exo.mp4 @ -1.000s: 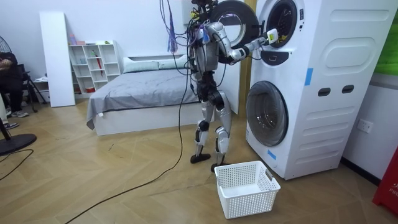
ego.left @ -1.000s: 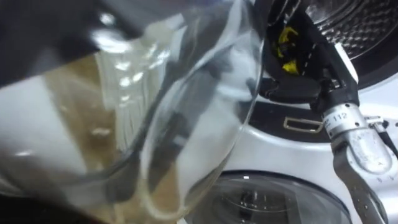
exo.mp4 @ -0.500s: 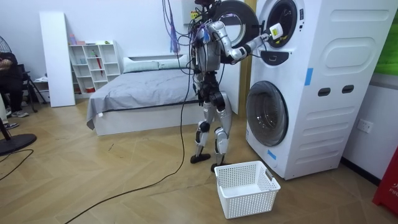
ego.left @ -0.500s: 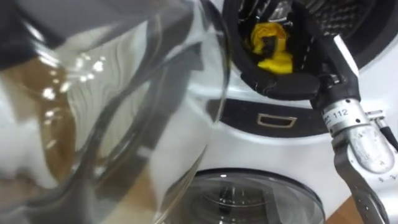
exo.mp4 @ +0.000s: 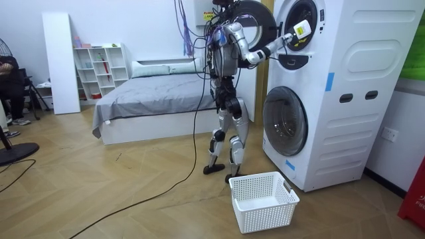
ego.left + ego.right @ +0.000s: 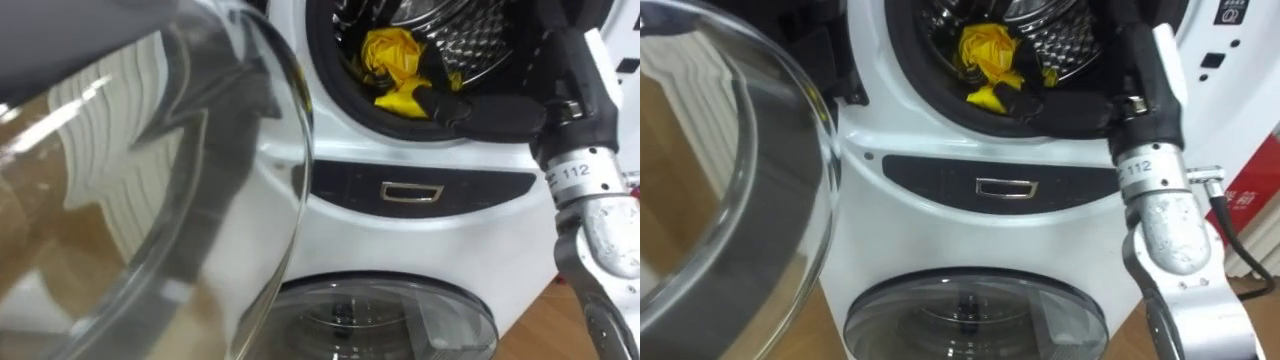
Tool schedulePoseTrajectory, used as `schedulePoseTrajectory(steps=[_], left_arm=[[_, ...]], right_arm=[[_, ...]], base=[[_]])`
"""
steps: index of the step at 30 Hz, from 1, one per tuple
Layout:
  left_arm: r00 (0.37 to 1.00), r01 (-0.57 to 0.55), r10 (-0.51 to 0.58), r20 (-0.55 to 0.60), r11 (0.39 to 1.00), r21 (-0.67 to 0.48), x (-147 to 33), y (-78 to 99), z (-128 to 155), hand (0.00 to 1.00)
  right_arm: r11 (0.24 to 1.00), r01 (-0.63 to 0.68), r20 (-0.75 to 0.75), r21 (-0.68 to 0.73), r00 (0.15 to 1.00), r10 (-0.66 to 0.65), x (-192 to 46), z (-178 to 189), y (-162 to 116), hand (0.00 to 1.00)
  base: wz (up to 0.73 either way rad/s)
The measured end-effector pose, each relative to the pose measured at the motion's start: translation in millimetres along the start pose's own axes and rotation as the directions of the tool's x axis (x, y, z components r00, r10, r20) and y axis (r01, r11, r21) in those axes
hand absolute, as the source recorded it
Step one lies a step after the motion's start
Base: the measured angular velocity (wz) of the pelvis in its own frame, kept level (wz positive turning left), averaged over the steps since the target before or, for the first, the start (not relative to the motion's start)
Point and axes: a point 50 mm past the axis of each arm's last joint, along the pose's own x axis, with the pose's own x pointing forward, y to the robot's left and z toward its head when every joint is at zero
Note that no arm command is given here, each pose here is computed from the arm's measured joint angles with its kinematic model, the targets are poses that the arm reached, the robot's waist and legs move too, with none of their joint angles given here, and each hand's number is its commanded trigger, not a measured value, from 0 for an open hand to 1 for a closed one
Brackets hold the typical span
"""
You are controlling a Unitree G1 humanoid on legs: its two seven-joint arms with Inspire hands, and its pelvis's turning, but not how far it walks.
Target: Pick clothes from washing machine
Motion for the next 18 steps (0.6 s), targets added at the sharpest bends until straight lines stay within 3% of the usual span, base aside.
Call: schedulePoseTrajectory(steps=[18], left_arm=[[1.000,-0.005,0.005,0.006,1.000,0.000,-1.6,2.1,-2.9,0.00]], right_arm=[[0.999,-0.004,-0.019,0.036,1.000,0.005,0.4,-4.3,-2.9,0.00]], base=[[0.01]])
